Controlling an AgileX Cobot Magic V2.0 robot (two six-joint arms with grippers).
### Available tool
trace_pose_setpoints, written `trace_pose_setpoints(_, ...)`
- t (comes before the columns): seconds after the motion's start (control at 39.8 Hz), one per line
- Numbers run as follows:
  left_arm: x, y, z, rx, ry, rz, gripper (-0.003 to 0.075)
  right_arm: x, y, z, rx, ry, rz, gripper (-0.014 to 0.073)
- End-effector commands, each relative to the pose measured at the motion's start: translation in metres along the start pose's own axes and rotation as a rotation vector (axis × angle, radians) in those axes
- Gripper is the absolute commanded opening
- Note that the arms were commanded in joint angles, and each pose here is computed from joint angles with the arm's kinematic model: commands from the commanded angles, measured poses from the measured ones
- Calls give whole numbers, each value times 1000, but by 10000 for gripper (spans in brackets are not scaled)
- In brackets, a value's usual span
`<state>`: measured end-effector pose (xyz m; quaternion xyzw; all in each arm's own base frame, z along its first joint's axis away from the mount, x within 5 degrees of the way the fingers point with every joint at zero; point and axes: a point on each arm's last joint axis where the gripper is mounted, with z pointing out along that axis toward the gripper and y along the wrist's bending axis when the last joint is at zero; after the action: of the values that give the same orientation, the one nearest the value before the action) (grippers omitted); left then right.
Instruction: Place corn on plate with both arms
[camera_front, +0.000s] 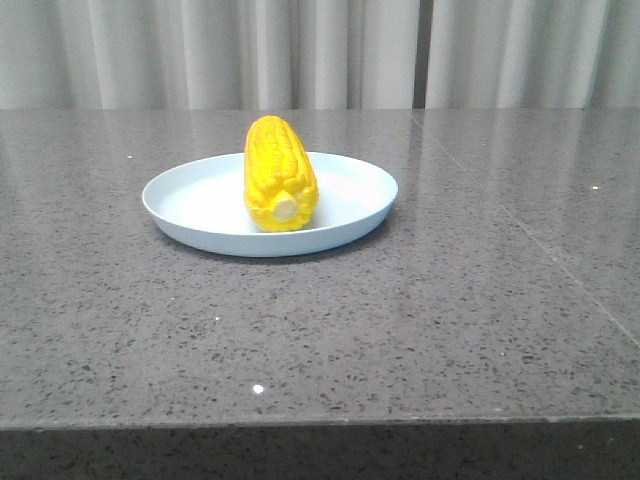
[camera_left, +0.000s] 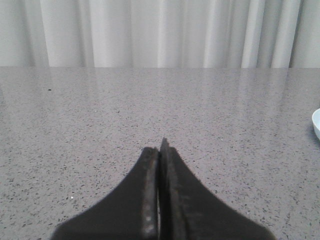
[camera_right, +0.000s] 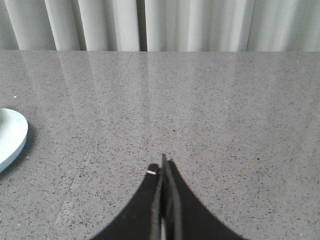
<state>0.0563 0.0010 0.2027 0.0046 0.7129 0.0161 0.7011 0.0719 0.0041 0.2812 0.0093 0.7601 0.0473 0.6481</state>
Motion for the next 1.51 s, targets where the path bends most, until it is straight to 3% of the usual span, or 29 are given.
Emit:
trace_pose_setpoints(0.0,-6,0,-2,1,-95,-8,-20,-16,1,-2,-8,-105,-21,-69)
trace_pose_setpoints(0.3,-6,0,-2,1,-95,-8,-20,-7,0,2,0,-90,-51,-69)
trace_pose_setpoints(0.73,-6,0,-2,1,-95,-8,-20,93,-7,20,-5,70,-48,-69)
trace_pose_setpoints(0.88,-6,0,-2,1,-95,-8,-20,92,-7,17,-4,44,-47,-69)
trace_pose_setpoints(1.33,-6,0,-2,1,-95,-8,-20,80,-6,-5,-18,-203,-45,-69)
trace_pose_setpoints(1.48,-7,0,-2,1,-99,-8,-20,79,-6,-5,-19,-210,-45,-69)
